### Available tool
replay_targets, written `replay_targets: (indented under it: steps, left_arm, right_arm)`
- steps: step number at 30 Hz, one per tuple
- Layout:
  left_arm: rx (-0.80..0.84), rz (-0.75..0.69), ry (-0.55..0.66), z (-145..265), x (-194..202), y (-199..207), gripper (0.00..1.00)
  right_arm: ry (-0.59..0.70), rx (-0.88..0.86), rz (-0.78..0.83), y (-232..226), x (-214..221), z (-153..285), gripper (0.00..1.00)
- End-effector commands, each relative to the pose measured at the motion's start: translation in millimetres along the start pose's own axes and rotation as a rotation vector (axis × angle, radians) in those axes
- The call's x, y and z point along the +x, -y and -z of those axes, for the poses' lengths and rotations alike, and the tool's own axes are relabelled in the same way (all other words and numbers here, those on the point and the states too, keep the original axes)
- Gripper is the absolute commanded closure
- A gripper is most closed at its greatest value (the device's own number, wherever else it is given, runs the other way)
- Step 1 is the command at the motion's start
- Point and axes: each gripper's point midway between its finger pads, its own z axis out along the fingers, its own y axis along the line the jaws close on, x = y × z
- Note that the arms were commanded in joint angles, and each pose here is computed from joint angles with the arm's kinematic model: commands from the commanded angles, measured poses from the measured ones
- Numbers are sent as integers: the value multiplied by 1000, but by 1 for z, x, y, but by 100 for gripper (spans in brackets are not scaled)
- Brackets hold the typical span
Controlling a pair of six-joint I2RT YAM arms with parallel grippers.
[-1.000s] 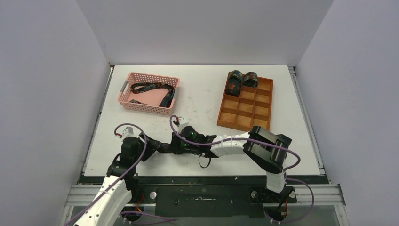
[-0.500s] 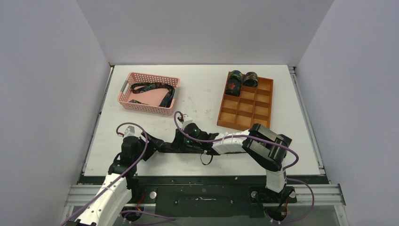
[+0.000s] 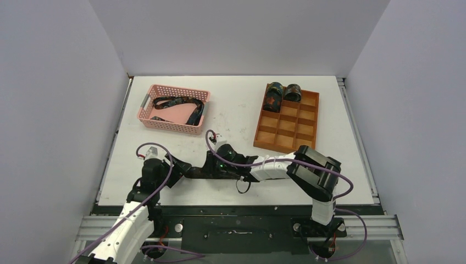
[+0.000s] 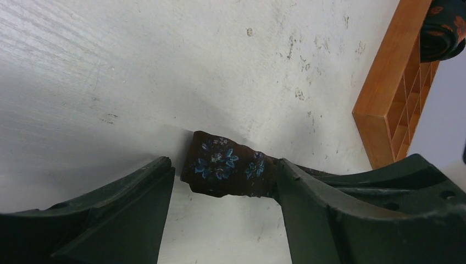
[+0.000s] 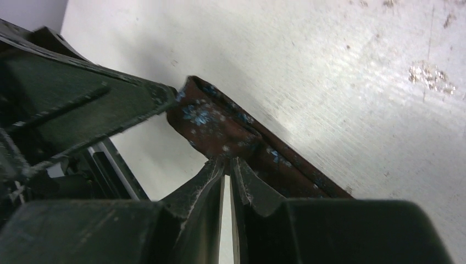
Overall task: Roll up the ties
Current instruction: Roll the tie at the center of the board.
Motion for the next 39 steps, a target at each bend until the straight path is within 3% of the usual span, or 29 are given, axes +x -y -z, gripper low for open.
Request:
replay_targets:
  steps: [1, 16, 31, 39]
  left_arm:
    - [43, -9, 22, 0, -7, 11, 34]
    - [32, -9, -5, -2, -2, 7, 34]
    - [78, 44, -44, -10, 9, 7, 36]
    - [124, 68, -61, -14, 8, 11, 53]
  right_arm:
    - [138, -93, 36, -46, -58, 13, 88]
    - [12, 29, -5, 12, -5, -17, 90]
    - [-31, 78, -25, 43, 25, -14, 92]
    - [-35, 79, -32, 48, 31, -11, 92]
